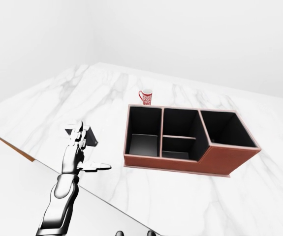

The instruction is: Pick up the book and place it in the left compartment of the caddy.

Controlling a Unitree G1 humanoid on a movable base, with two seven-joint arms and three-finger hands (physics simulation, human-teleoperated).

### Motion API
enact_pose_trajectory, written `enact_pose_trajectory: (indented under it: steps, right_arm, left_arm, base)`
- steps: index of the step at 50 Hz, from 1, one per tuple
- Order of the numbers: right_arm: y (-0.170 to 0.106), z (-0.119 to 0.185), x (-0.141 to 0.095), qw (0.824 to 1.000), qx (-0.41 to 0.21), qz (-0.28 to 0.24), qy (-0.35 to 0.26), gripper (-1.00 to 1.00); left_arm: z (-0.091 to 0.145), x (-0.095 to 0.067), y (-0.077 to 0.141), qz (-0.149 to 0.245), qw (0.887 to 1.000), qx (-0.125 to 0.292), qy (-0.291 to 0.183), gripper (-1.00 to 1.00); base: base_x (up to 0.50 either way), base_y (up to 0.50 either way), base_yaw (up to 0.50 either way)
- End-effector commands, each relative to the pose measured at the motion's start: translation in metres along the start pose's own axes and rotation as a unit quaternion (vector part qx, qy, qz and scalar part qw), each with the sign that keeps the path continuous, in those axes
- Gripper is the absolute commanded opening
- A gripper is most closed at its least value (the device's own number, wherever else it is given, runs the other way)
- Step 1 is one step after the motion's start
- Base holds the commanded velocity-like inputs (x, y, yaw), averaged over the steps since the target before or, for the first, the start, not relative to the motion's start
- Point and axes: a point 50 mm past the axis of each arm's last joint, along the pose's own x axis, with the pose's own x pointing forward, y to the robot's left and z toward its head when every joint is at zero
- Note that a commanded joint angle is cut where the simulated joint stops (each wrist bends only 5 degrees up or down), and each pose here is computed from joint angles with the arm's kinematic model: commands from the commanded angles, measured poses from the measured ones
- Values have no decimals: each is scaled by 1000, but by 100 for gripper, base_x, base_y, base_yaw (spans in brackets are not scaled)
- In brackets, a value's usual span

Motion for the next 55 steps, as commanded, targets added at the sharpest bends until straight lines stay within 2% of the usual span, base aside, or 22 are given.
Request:
enact_pose_trajectory:
  steps: [1, 27, 32, 37, 39, 40, 41, 46, 49, 50, 51, 52, 54, 55]
  right_arm:
    - [0, -2, 0, 1000, -1, 0, 4, 100]
    - [0, 0, 0, 1000, 1, 0, 1, 100]
    - [0, 2, -1, 1000, 5, -1, -4, 100]
    - [0, 1, 0, 1000, 4, -2, -3, 100]
    - [0, 1, 0, 1000, 4, -1, -2, 100]
    - [0, 1, 0, 1000, 4, -1, -2, 100]
    - [0, 0, 0, 1000, 3, -1, -1, 100]
    - [0, -1, 0, 1000, 3, -2, 1, 100]
    - [0, -2, 0, 1000, 4, -2, 4, 100]
    - [0, -2, 0, 1000, 4, -2, 4, 100]
    - [0, -2, 0, 1000, 4, -2, 3, 100]
    - [0, -2, 0, 1000, 4, -2, 3, 100]
    - [0, 0, 0, 1000, 4, -3, 1, 100]
    - [0, 0, 0, 1000, 4, -3, 1, 100]
  left_arm:
    - [-1, 0, 0, 1, 1000, 1, 3, 100]
    - [2, 0, 1, -1, 1000, -4, -4, 100]
    - [10, -6, 8, 29, 999, 7, -21, 100]
    - [16, -9, 11, 47, 998, 41, -33, 100]
    - [34, -9, 14, 71, 991, 81, -74, 100]
    - [35, -9, 14, 71, 991, 83, -75, 100]
    - [48, -10, 15, 85, 986, 104, -104, 100]
    - [56, -9, 15, 106, 973, 163, -123, 100]
    - [60, -10, 16, 119, 969, 187, -113, 100]
    - [59, -9, 17, 132, 965, 204, -101, 100]
    - [59, -5, 21, 174, 954, 230, -88, 100]
    - [59, -4, 21, 176, 953, 231, -87, 100]
    - [67, -4, 18, 183, 940, 265, -109, 100]
    - [68, -4, 18, 183, 940, 266, -110, 100]
  base:
    - [18, 9, 0]
    - [18, 8, 0]
    - [0, 0, 0]
    - [0, 0, 0]
    - [0, 0, 0]
    - [0, 0, 0]
    - [0, 0, 0]
    - [0, 0, 0]
    - [0, 0, 0]
    - [0, 0, 0]
    - [0, 0, 0]
    - [0, 0, 0]
    - [0, 0, 0]
    - [0, 0, 0]
